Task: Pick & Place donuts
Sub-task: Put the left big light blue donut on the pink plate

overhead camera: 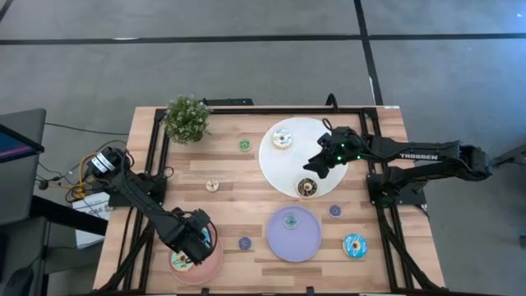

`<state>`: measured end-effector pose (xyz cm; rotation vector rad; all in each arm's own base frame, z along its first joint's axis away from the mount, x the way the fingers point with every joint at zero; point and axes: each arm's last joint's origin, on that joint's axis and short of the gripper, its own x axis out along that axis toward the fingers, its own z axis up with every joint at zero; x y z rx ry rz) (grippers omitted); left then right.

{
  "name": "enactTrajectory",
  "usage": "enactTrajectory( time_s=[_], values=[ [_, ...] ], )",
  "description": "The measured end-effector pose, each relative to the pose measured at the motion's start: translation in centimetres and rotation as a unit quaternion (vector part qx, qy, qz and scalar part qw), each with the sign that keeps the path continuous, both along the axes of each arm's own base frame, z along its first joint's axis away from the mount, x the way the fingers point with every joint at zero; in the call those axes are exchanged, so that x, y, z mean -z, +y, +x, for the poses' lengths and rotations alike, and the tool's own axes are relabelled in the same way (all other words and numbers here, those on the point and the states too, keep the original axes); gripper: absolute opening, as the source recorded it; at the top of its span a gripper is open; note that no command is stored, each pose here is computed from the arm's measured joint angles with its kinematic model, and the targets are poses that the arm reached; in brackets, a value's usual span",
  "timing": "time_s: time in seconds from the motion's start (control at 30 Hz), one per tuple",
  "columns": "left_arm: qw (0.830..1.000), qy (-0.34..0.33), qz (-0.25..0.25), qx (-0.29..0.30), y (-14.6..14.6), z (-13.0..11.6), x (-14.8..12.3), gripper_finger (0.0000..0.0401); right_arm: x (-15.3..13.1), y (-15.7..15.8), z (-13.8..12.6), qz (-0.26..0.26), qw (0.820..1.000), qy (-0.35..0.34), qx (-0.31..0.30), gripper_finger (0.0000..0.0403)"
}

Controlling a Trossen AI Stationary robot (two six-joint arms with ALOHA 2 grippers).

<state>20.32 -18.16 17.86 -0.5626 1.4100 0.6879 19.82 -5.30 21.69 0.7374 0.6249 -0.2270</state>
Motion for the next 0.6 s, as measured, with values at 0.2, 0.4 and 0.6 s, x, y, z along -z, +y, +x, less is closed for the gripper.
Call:
enactTrajectory(
  time_s=[0.2, 0.4, 0.6],
  values=[
    [1.0, 0.001, 0.006, 0.006, 0.07, -0.04, -0.01, 0.0116, 0.0, 0.0, 0.0, 0.0, 1.0, 0.0, 0.0, 0.0244],
    [1.0, -0.002, 0.01, 0.01, 0.09, -0.02, -0.01, 0.0116, 0.0, 0.0, 0.0, 0.0, 1.0, 0.0, 0.0, 0.0244],
    [1.0, 0.001, 0.006, 0.01, 0.06, -0.03, -0.01, 0.0116, 0.0, 0.0, 0.0, 0.0, 1.0, 0.0, 0.0, 0.0244]
  ],
)
